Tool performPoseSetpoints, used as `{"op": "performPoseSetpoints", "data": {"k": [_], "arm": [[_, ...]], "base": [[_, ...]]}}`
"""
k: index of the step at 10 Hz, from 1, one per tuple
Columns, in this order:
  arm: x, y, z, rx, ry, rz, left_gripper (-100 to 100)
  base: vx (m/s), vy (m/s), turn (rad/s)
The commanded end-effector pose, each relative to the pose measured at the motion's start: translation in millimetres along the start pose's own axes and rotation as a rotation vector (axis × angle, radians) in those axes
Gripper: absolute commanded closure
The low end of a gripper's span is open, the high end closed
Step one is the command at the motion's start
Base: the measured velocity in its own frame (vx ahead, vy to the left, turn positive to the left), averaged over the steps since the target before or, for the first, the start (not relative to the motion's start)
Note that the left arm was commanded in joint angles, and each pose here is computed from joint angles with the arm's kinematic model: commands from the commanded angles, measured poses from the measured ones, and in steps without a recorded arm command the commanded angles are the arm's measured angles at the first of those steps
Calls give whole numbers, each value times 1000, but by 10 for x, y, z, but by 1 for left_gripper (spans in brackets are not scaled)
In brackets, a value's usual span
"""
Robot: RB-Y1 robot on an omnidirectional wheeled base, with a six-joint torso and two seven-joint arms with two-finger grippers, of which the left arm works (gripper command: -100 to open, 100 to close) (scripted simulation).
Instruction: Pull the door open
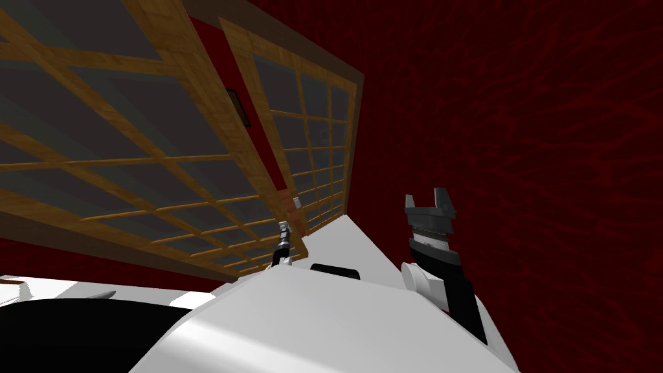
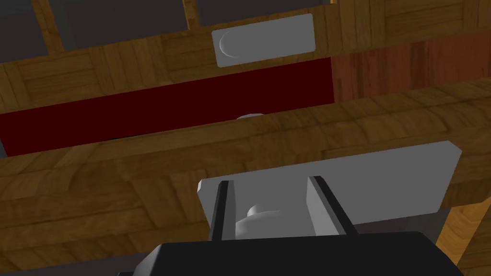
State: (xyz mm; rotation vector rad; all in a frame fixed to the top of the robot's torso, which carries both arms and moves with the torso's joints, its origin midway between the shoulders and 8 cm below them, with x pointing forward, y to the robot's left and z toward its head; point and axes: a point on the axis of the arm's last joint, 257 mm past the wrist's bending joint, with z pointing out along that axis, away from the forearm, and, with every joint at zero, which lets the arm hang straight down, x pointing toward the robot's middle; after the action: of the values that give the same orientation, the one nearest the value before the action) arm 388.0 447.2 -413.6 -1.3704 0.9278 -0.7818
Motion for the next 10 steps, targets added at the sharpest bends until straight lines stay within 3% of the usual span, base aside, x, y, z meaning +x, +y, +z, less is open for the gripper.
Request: {"op": "performPoseSetpoints", "data": {"k": [1, 10], "arm": [[-169, 7, -5, -4, -28, -47, 100], [-66, -36, 67, 7, -18, -310, 100]], "base": [[-45, 5, -33], [-56, 10, -53]]}}
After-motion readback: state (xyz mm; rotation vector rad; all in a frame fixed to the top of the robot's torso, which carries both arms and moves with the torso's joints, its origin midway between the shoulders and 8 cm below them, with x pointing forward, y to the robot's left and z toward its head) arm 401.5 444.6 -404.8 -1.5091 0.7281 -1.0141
